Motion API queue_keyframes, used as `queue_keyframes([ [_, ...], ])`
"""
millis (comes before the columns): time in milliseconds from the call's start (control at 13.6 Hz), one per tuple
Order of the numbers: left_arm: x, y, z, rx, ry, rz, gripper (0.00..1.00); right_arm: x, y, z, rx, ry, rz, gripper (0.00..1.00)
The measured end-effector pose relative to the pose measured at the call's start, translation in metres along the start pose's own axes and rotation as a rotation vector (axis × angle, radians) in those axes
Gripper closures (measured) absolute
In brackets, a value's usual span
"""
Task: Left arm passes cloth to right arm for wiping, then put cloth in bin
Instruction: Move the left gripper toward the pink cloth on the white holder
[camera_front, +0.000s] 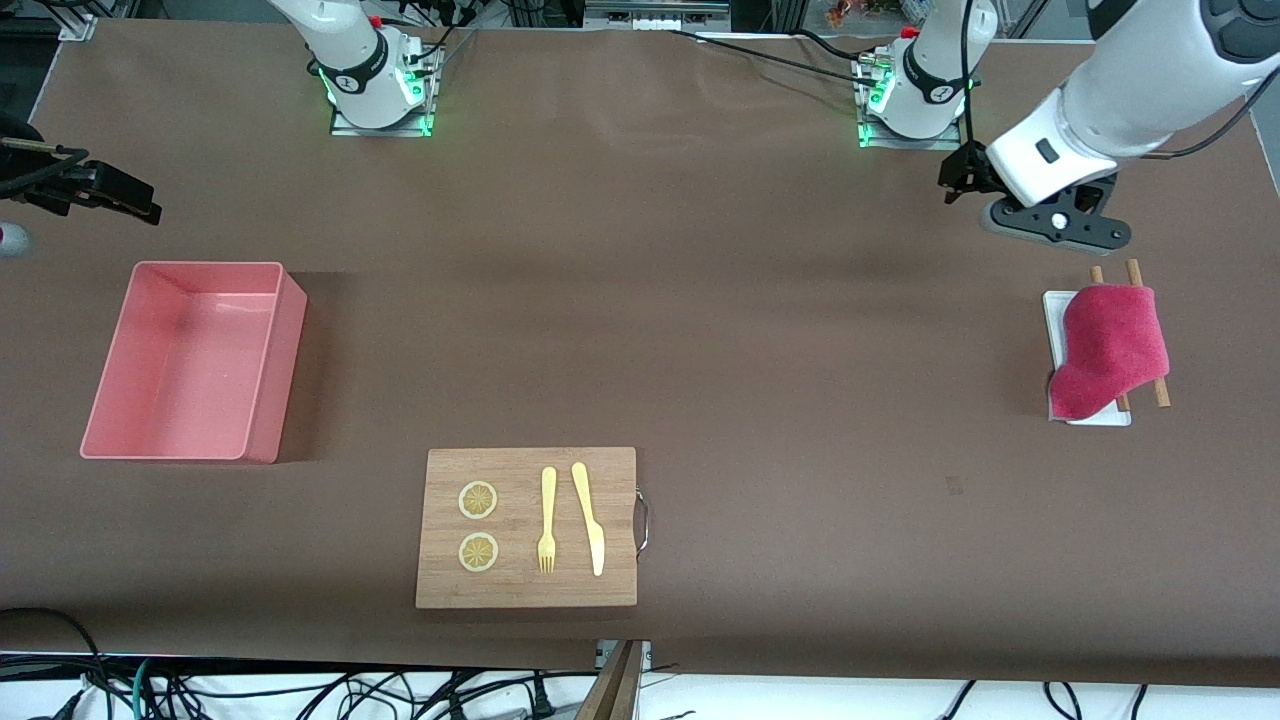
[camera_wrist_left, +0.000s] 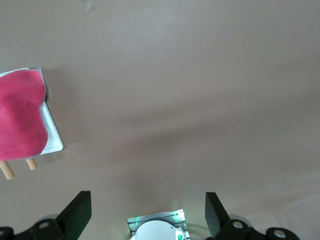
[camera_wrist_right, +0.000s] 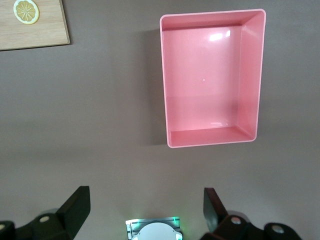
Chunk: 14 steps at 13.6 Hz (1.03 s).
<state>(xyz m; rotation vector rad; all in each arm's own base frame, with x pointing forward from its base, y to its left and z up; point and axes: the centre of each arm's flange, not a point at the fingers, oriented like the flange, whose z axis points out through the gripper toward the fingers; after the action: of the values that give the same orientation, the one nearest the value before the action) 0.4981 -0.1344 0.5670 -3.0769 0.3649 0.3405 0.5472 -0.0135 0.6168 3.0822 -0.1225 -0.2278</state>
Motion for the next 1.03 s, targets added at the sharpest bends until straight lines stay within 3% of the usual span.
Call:
queue_keyframes([
  [662, -0.014, 0.017, -0.007, 0.011, -0.095, 0.032, 0.0, 0.0, -0.001, 0.0, 0.0, 0.0, -0.002, 0.0],
  [810, -0.012, -0.007, 0.001, -0.003, -0.15, -0.01, 0.0, 0.0, -0.001, 0.0, 0.0, 0.0, -0.003, 0.0],
  [1030, -0.016, -0.1, -0.012, -0.04, -0.128, -0.065, 0.0, 0.0, -0.002, 0.0, 0.0, 0.001, -0.004, 0.0],
])
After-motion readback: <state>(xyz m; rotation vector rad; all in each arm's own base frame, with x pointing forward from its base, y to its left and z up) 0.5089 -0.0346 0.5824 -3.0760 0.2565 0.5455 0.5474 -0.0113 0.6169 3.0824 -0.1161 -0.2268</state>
